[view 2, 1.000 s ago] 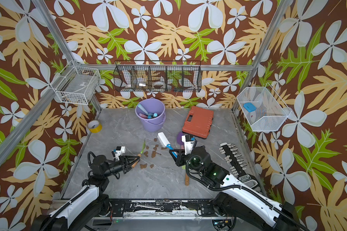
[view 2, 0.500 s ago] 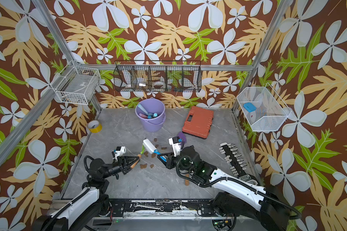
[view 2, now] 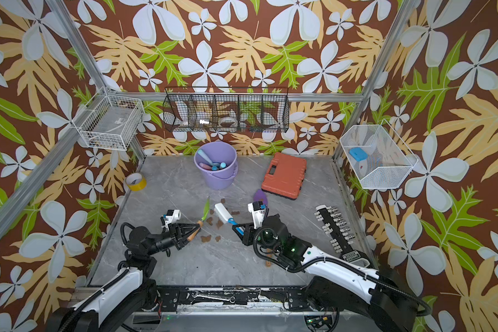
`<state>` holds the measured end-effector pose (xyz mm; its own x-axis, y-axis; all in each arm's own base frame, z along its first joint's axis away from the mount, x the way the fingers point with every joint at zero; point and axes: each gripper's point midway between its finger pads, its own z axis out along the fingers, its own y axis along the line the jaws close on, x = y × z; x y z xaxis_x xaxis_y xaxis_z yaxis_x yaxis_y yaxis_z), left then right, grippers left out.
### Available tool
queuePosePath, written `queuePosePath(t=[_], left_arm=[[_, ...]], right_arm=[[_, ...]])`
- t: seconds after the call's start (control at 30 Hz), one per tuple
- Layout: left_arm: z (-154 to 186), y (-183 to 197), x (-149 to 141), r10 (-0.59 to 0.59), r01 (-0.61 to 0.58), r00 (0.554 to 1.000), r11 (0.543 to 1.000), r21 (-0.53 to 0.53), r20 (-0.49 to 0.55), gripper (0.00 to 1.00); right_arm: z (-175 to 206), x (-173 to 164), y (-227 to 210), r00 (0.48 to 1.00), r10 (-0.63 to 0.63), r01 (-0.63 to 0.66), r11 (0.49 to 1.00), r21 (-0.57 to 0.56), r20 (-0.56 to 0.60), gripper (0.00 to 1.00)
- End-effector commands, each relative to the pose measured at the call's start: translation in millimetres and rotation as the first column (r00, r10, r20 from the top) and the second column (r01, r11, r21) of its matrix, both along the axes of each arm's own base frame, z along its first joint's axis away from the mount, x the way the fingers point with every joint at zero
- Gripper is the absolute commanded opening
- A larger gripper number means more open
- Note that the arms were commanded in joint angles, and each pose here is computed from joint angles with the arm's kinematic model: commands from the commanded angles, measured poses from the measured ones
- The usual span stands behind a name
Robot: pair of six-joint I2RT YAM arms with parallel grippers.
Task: Brush the soil off the hand trowel and place it into the bucket
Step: Brush off the soil from the hand trowel.
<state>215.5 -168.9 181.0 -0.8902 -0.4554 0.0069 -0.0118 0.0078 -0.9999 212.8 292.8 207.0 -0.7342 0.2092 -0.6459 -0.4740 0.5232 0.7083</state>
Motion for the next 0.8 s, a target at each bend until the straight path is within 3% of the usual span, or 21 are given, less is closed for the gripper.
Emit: queuePosePath(t=[0.0, 0.23, 0.33, 0.5, 0.77], left_arm=[[7.3, -1.0, -2.7, -0.017, 0.017, 0.998, 1.000, 0.003, 0.064, 0.00], [11.3, -0.6, -1.6, -0.011, 0.011, 0.997, 1.000, -0.002, 0.071, 0.00], [12.8, -0.8, -1.1, -0.012, 0.013, 0.997, 1.000, -0.002, 0.076, 0.00], [17.2, -0.7, -1.0, -0.010, 0.012, 0.996, 1.000, -0.013, 0.086, 0.00], [20.5, -0.5, 0.6, -0.007, 0.009, 0.996, 1.000, -0.021, 0.088, 0.00]], right_arm=[[23.3, 5.5, -4.2, 0.997, -0.030, 0.029, 0.999, 0.017, 0.070, 0.00], [18.2, 0.8, 18.5, 0.998, 0.043, -0.045, 0.996, 0.071, 0.038, 0.00], [-0.3, -3.7, 33.0, 0.996, 0.087, -0.087, 0.994, 0.068, 0.002, 0.00], [-40.7, 2.3, 22.4, 0.997, 0.040, -0.040, 0.999, 0.009, -0.063, 0.00], [25.0, 2.6, 16.7, 0.998, 0.015, -0.024, 0.986, 0.165, 0.054, 0.00]])
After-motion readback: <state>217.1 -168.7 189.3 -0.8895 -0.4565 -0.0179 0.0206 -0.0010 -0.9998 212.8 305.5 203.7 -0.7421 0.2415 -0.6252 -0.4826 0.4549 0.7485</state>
